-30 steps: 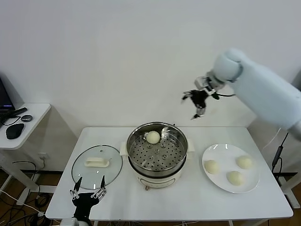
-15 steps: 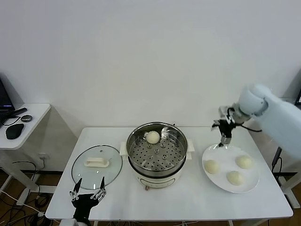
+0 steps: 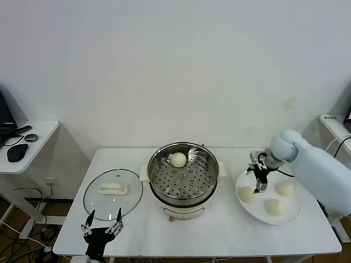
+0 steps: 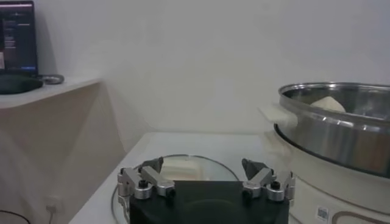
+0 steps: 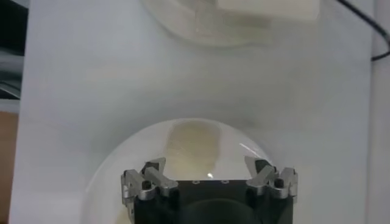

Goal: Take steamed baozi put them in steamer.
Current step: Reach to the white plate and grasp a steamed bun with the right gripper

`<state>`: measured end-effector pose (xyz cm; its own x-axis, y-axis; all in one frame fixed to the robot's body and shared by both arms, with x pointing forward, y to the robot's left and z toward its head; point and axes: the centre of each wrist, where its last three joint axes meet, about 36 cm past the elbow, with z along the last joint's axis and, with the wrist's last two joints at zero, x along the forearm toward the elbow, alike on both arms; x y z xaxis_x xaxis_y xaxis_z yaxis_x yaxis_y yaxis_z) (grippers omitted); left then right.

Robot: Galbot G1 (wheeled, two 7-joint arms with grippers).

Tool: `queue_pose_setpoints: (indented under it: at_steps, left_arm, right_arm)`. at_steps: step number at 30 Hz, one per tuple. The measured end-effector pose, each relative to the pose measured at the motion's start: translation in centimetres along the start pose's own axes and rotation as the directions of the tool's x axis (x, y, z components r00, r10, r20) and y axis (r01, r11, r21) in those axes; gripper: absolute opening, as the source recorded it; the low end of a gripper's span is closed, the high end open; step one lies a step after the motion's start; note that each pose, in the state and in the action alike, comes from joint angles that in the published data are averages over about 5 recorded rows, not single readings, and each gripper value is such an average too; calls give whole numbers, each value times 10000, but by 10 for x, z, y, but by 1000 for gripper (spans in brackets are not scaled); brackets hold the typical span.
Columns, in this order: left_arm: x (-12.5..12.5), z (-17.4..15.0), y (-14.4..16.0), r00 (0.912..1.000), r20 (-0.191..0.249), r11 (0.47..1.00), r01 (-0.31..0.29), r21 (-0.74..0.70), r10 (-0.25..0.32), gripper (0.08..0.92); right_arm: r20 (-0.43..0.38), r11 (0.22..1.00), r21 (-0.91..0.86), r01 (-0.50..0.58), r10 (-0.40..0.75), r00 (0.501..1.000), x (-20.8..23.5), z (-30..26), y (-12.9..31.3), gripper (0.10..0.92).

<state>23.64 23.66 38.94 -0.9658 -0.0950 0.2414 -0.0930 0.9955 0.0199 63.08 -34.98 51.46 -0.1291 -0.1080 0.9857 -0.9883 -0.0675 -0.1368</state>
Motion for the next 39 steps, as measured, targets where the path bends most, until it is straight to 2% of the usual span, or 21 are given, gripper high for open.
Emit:
queue_pose_setpoints:
  at_steps: [17, 33, 36, 39]
  left_arm:
    - [-2, 7, 0, 9999, -166, 10000, 16, 13, -15, 823]
    - [-4, 12, 0, 9996, -282, 10000, 31, 21, -30, 823]
    - [-4, 12, 0, 9996, -286, 10000, 27, 32, -26, 823]
    - [-4, 12, -1, 9996, -297, 10000, 20, 40, -19, 823]
  right_arm:
    - [-220, 9999, -142, 7, -10, 9998, -44, -2, 8, 823]
    - [-461, 9990, -435, 65, -85, 9989, -56, -4, 11, 822]
    - [-481, 9986, -532, 78, -104, 9988, -56, -2, 11, 793]
    - [-506, 9978, -650, 97, -130, 9986, -57, 0, 11, 718]
